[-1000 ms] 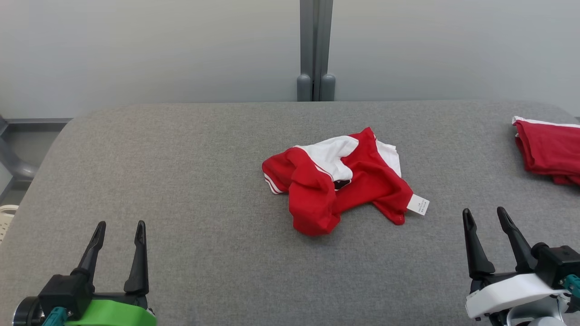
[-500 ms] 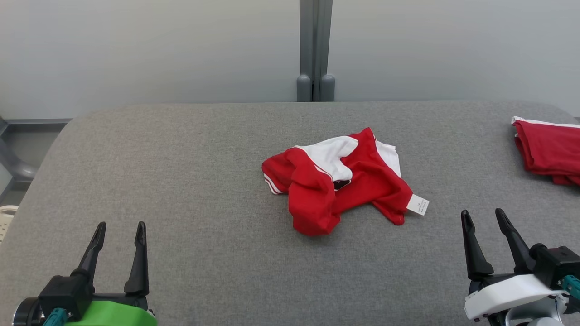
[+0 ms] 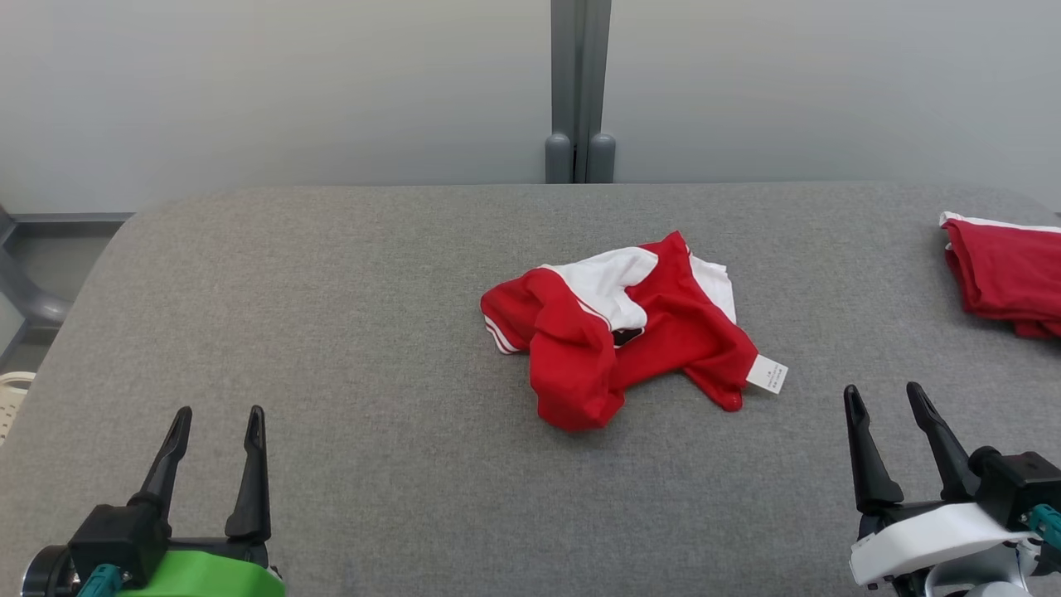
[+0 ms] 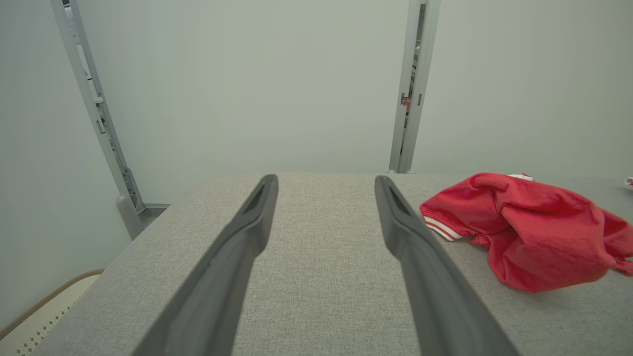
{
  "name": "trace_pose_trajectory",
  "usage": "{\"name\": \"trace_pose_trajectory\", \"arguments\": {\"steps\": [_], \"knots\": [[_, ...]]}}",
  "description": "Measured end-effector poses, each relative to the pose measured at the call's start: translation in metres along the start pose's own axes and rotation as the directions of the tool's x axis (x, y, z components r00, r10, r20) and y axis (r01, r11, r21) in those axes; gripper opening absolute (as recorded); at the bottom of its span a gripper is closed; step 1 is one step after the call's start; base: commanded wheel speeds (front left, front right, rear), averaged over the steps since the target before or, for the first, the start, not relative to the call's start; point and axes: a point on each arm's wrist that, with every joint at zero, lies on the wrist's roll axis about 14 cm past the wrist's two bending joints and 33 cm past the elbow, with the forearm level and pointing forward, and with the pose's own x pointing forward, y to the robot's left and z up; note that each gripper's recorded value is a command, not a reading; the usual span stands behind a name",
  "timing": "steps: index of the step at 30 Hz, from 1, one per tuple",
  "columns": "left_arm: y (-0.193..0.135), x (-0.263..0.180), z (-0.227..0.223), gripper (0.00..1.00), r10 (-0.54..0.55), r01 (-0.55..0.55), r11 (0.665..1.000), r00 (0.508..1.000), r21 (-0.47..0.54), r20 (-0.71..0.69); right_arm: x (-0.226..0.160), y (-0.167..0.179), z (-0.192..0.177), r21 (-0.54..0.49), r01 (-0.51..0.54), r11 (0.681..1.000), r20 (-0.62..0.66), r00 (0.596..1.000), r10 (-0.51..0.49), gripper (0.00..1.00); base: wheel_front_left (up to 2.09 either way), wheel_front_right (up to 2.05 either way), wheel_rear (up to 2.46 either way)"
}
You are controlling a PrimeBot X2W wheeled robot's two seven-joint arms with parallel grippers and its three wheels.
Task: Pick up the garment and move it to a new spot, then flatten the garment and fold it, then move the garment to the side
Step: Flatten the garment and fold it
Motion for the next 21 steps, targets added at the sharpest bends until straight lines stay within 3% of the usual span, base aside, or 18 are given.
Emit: {"name": "trace_pose_trajectory", "arguments": {"steps": [21], "knots": [[0.0039, -0.0016, -0.0041, 1.0, 0.015, -0.015, 1.0, 1.0, 0.006, -0.012, 0.0021, 0.0001, -0.0072, 0.004, 0.0, 1.0, -0.02, 1.0, 0.0, 1.0, 0.0, 0.0, 0.0]]}}
